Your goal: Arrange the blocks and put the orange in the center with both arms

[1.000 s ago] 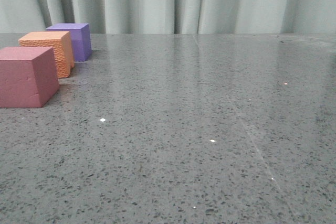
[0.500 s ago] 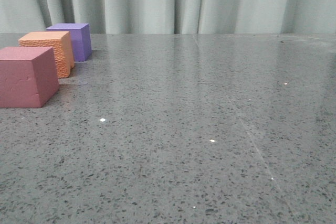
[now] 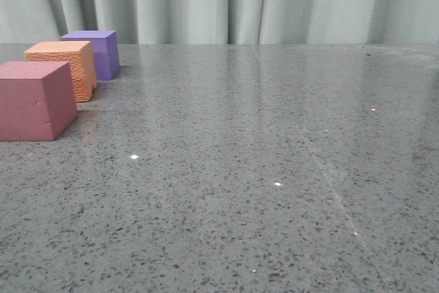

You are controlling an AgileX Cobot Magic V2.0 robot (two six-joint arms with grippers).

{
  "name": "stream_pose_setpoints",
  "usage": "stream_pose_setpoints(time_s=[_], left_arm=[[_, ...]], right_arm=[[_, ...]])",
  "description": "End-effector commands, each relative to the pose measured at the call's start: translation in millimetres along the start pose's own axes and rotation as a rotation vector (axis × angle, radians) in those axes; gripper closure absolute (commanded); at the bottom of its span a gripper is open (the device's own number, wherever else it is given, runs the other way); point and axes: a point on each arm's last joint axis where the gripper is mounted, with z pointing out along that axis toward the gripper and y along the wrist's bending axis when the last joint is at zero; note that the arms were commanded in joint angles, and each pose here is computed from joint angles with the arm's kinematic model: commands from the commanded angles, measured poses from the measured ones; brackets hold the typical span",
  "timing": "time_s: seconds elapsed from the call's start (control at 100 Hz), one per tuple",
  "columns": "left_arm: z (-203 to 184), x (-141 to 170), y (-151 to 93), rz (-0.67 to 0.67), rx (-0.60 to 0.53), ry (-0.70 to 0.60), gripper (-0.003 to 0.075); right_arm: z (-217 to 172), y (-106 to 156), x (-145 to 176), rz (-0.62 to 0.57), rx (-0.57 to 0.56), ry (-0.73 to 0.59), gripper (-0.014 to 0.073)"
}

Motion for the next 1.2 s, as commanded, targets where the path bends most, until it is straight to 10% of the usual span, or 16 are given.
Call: stream_pose_setpoints(time_s=[0.0,0.54,1.19], left_arm=[[1,-5,-6,0.015,0.058,-0.119,0.0739],[6,73,-1,-0.074,-0.067,-0.258,0.0739],[1,71,-1,-0.059,-0.071,-0.305,0.0739]], right_arm=[[-3,1,-14,-0.005,-0.009,-0.121,0.0715],[-3,1,-14,-0.005,-0.009,-0.121,0.0715],[-3,1,-14,-0.005,-0.009,-0.121,0.0715]])
